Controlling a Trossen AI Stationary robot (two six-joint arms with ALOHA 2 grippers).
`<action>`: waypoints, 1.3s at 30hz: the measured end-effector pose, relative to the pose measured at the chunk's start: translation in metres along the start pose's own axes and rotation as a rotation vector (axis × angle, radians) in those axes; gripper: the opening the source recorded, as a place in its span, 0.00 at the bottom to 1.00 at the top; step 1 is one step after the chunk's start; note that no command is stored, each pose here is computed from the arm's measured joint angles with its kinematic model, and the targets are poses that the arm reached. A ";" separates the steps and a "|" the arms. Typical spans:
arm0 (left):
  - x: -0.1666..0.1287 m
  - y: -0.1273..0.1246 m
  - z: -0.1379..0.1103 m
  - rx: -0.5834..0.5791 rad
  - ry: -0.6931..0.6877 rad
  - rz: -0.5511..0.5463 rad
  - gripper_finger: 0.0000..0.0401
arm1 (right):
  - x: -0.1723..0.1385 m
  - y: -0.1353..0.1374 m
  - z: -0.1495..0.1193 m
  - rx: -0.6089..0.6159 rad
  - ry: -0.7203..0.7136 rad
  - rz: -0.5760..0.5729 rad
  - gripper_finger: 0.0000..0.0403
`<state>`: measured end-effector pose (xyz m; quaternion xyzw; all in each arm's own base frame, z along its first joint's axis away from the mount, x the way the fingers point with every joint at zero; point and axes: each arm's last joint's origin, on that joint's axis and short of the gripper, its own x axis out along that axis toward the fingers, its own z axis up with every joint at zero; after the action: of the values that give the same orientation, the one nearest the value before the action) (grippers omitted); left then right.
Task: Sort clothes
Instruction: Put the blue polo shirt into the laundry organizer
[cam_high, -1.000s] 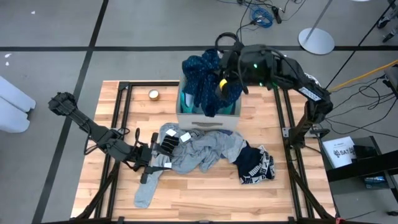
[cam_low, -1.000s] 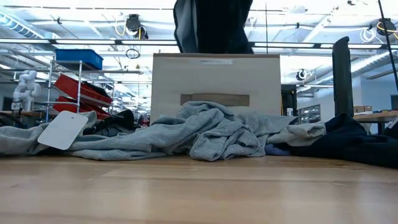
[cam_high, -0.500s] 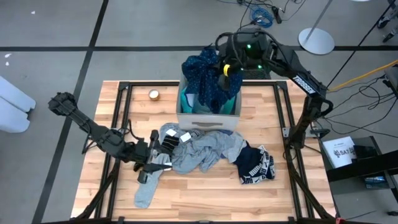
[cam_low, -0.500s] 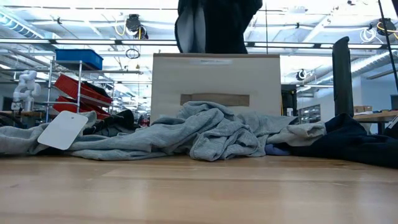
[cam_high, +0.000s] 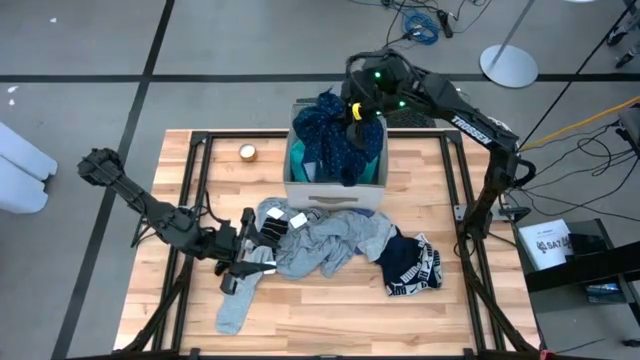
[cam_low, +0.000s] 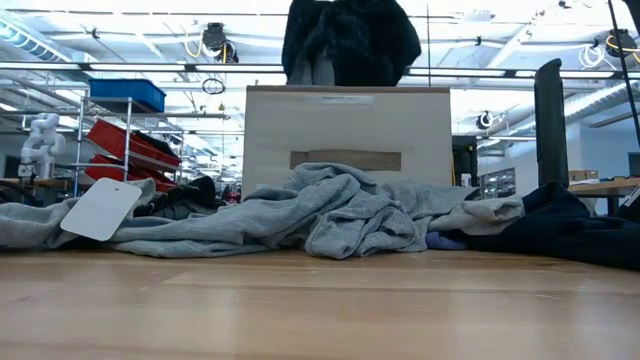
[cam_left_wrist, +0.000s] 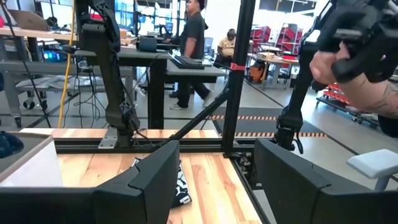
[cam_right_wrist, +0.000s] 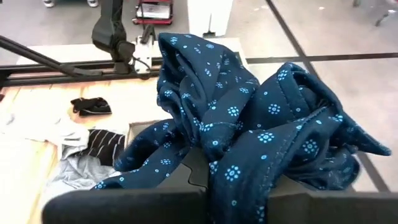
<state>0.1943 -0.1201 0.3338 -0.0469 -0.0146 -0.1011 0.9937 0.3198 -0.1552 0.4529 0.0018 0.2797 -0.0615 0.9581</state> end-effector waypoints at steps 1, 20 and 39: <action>0.000 0.000 -0.001 0.003 0.005 0.000 0.54 | 0.004 -0.001 -0.002 0.002 0.002 0.008 0.06; 0.012 0.002 -0.032 0.187 0.233 0.025 0.54 | 0.063 -0.032 -0.083 0.127 0.247 -0.005 0.06; 0.020 0.036 -0.028 0.263 0.232 0.148 0.54 | 0.142 -0.053 -0.125 0.146 0.228 -0.216 0.06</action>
<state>0.2219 -0.0914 0.3038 0.0946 0.0903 -0.0299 0.9910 0.3654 -0.2198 0.2729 0.0482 0.3799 -0.1836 0.9053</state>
